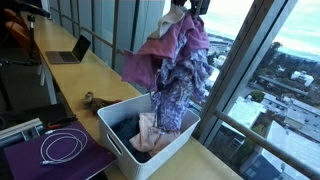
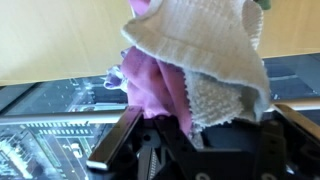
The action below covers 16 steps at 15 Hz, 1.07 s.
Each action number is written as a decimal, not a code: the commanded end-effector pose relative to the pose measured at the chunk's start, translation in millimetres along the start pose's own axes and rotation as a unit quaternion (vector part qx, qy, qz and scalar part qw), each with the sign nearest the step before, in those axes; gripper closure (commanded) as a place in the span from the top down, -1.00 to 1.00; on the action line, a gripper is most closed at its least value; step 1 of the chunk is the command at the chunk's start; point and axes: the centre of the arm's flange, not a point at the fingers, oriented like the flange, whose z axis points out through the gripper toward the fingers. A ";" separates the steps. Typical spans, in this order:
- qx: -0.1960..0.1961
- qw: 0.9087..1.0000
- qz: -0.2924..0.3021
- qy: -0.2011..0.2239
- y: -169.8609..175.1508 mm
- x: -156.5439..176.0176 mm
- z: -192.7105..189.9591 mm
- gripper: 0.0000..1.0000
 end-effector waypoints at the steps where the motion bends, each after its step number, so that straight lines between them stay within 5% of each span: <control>1: 0.017 1.000 -0.019 -0.013 -12.7 -1.3 23.2 -1.00; 7: 0.026 0.998 -0.046 -0.047 -34.0 1.9 63.0 -1.00; 9: 0.025 0.997 -0.054 -0.053 -40.0 2.9 69.1 -0.47; 16: 0.025 0.996 -0.077 -0.048 -38.3 2.8 57.6 0.50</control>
